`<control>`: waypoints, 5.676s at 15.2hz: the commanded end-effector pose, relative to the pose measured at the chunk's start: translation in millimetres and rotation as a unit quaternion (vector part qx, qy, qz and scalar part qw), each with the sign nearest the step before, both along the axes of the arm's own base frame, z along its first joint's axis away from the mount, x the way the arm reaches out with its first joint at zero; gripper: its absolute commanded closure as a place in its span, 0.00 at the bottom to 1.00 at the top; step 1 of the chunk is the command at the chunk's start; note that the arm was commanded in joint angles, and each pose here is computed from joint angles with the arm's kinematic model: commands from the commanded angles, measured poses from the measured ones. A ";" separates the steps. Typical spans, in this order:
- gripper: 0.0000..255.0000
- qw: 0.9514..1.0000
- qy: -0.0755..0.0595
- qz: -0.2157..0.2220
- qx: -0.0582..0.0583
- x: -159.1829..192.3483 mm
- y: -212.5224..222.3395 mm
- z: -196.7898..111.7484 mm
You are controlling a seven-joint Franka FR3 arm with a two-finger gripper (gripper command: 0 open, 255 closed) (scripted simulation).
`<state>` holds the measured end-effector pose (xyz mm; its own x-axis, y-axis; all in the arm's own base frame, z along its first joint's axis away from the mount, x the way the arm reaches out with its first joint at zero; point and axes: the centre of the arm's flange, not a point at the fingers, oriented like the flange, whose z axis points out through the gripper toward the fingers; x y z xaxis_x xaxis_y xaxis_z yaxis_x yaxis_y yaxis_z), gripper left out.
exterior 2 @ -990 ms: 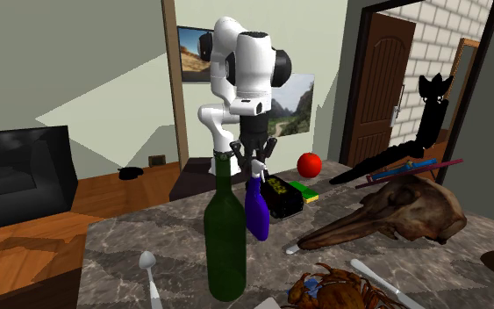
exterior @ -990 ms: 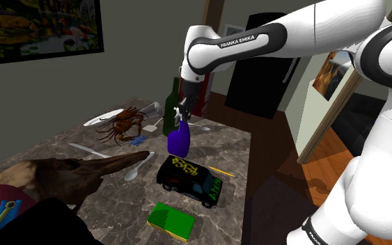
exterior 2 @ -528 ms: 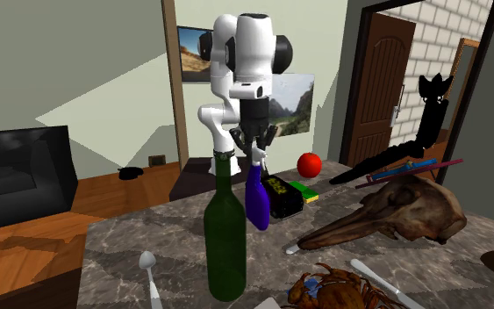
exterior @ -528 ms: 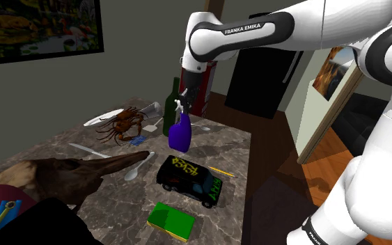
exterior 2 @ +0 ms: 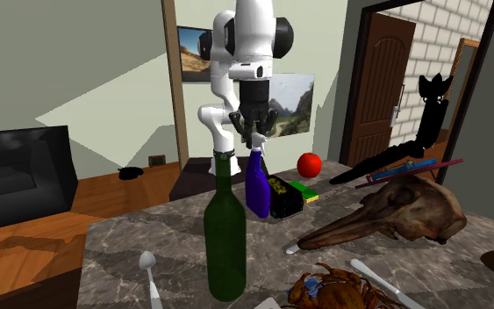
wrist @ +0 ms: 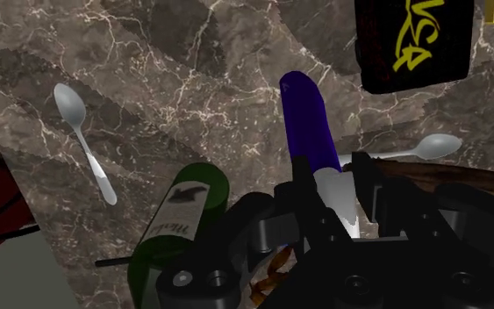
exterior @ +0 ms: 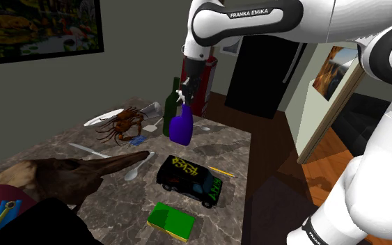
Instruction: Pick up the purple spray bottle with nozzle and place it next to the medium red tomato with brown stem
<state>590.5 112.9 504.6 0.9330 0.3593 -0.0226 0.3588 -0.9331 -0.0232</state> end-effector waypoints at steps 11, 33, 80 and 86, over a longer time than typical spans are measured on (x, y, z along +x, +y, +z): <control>1.00 1.000 0.000 0.000 0.000 0.1 -0.1 64.0; 1.00 1.000 0.000 0.000 0.000 -116.4 120.8 146.2; 1.00 1.000 0.000 0.000 0.000 -401.5 416.6 154.1; 1.00 1.000 0.000 0.000 0.000 -401.5 416.6 122.4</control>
